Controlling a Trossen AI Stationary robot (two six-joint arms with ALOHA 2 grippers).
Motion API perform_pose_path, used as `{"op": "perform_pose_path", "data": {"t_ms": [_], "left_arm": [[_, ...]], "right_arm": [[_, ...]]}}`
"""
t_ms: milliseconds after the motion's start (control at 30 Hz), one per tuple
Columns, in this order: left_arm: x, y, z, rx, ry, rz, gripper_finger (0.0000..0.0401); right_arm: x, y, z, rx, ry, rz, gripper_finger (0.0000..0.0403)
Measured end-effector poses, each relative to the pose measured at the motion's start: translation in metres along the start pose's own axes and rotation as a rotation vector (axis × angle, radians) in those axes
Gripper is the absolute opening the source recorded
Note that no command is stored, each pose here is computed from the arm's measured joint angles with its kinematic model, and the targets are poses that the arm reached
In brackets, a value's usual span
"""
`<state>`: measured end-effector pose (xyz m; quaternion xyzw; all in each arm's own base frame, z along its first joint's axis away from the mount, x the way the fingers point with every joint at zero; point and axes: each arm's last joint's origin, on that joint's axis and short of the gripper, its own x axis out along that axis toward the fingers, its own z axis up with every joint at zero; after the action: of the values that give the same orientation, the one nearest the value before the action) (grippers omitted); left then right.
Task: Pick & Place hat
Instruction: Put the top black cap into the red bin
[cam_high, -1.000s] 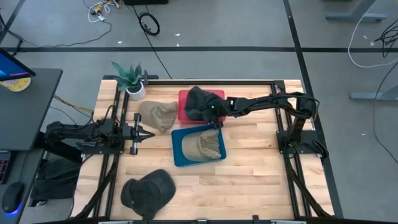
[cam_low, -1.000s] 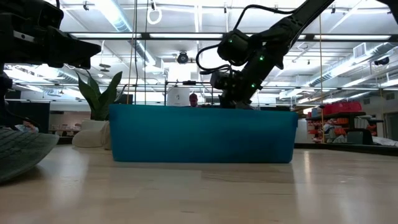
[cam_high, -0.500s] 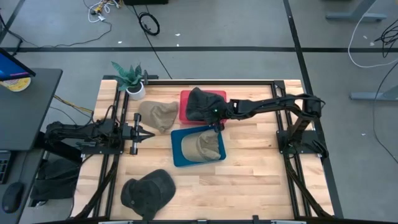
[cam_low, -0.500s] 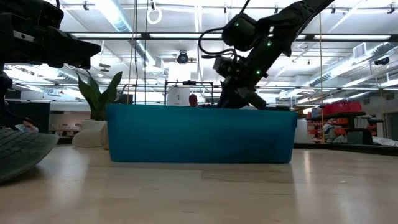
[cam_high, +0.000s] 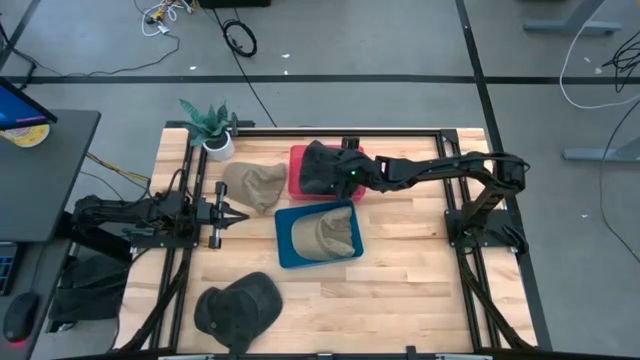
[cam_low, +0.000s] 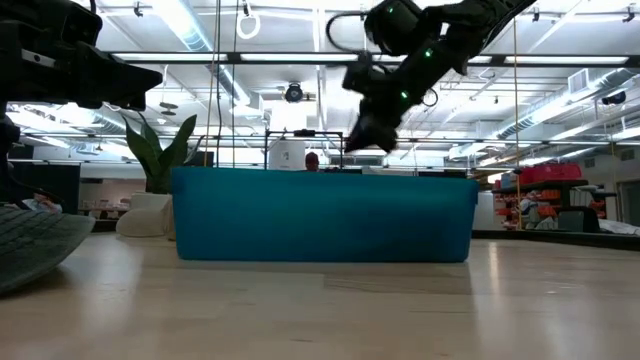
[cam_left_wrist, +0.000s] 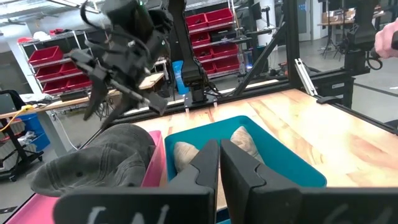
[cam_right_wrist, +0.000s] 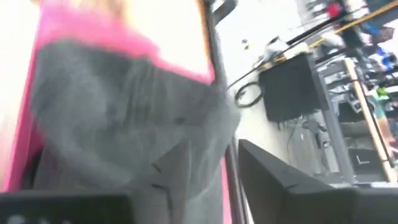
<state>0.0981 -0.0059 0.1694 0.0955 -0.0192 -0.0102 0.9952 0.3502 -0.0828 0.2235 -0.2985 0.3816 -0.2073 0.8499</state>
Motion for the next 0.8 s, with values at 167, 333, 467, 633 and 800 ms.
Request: {"op": "perform_pose_path", "data": {"t_ms": [167, 333, 467, 633, 800], "left_arm": [[0.0, 0.0, -0.001, 0.0, 0.007, -0.002, 0.0018], [0.0, 0.0, -0.001, 0.001, 0.011, -0.002, 0.0018], [0.0, 0.0, -0.001, 0.001, 0.012, -0.002, 0.0018], [0.0, 0.0, -0.001, 0.001, 0.012, -0.002, 0.0018], [0.0, 0.0, -0.001, 0.001, 0.014, -0.003, 0.0018]], "right_arm": [[0.0, -0.015, -0.002, 0.162, -0.022, -0.03, 0.0045], [0.009, -0.022, -0.017, 0.333, 0.024, 0.049, 0.0009], [0.02, -0.018, -0.035, 0.412, 0.092, 0.165, 0.0004], [0.045, 0.002, -0.061, 0.432, 0.246, 0.246, 0.0002], [0.067, 0.02, -0.076, 0.433, 0.303, 0.267, 0.0001]]}}
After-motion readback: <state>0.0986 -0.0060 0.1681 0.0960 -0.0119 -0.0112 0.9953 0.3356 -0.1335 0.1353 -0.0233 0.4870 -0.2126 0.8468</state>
